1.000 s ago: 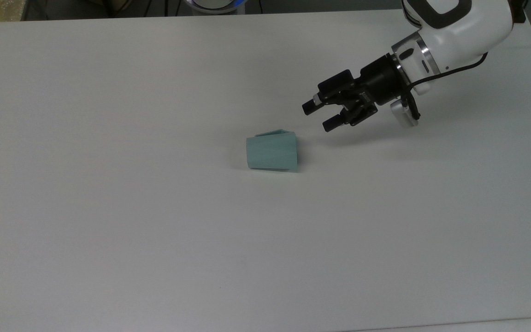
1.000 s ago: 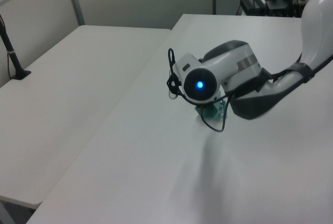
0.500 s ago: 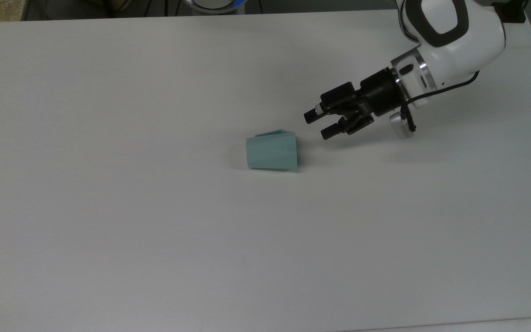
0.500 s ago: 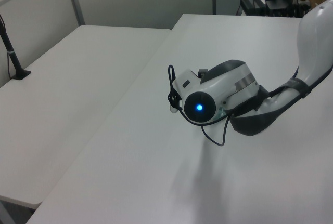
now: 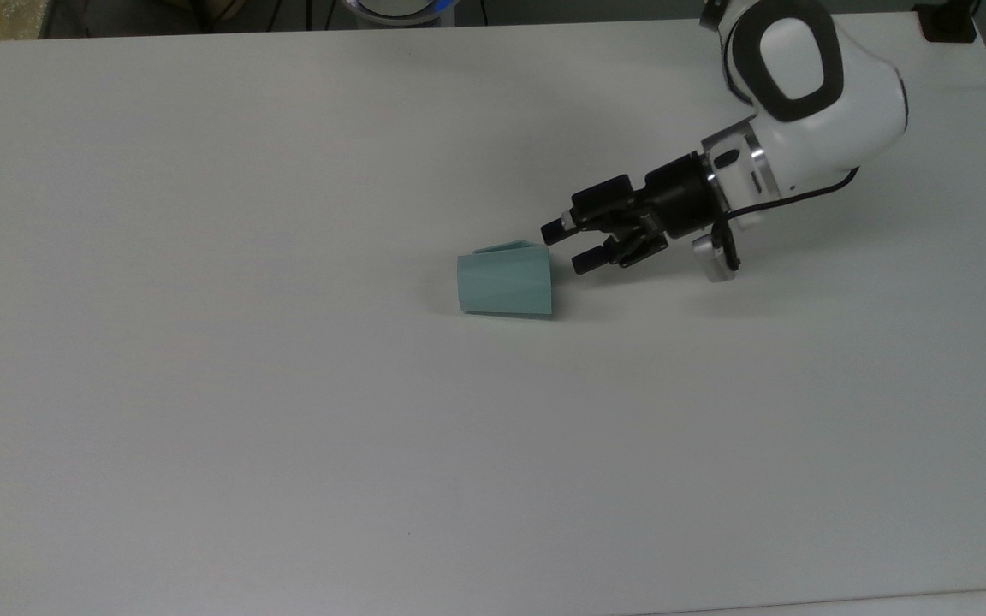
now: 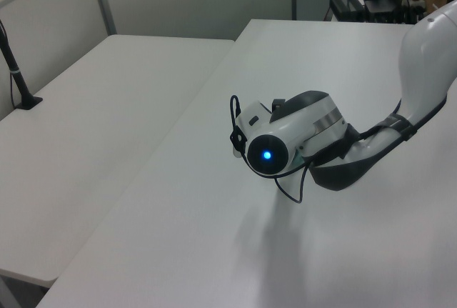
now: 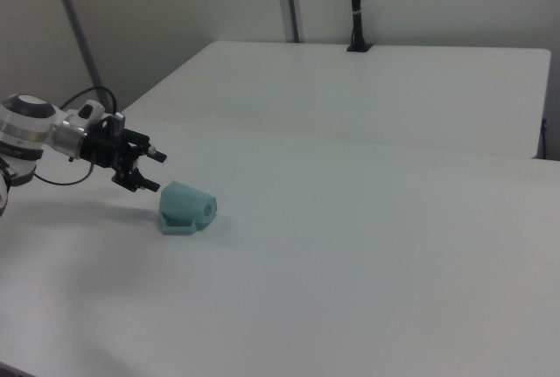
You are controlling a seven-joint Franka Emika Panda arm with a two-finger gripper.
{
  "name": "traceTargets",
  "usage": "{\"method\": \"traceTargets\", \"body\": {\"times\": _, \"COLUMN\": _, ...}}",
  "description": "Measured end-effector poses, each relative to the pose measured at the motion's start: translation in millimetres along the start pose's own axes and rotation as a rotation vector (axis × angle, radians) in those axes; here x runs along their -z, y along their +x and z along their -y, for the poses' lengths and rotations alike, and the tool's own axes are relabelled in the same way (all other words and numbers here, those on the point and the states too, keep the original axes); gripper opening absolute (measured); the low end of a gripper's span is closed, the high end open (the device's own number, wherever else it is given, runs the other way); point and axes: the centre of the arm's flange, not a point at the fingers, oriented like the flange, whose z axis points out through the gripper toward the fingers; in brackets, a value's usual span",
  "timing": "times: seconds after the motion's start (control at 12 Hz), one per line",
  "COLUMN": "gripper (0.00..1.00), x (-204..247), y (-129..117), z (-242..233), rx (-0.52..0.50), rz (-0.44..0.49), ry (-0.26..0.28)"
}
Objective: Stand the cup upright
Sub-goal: 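Move the open gripper down toward the rim of the teal cup, then close the gripper on the rim wall of the lying cup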
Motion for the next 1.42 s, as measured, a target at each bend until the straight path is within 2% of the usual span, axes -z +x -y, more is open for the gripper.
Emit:
{"method": "traceTargets", "body": {"times": 0.33, "gripper": 1.00, "x": -16, "y": 1, "z": 15, "rx": 0.005, "rz": 0.021, "ry": -0.016}}
{"method": "traceTargets", "body": {"times": 0.58, "gripper": 0.93, "x": -22, "y": 0, "z": 16, "rx": 0.009, "rz": 0.029, "ry": -0.021}}
{"method": "traceTargets", "body": {"times": 0.67, "gripper": 0.88, "x": -27, "y": 0, "z": 18, "rx": 0.013, "rz": 0.037, "ry": -0.024}}
{"method": "traceTargets", "body": {"times": 1.0, "gripper": 0.87, "x": -49, "y": 1, "z": 17, "rx": 0.015, "rz": 0.069, "ry": -0.040}}
{"method": "traceTargets", "body": {"times": 1.08, "gripper": 0.83, "x": -52, "y": 1, "z": 17, "rx": 0.017, "rz": 0.073, "ry": -0.044}}
{"method": "traceTargets", "body": {"times": 1.17, "gripper": 0.70, "x": -56, "y": -1, "z": 20, "rx": 0.024, "rz": 0.079, "ry": -0.049}}
{"method": "traceTargets", "body": {"times": 1.33, "gripper": 0.34, "x": -63, "y": -5, "z": 26, "rx": 0.041, "rz": 0.089, "ry": -0.063}}
{"method": "traceTargets", "body": {"times": 1.42, "gripper": 0.21, "x": -63, "y": -4, "z": 23, "rx": 0.037, "rz": 0.083, "ry": -0.078}}
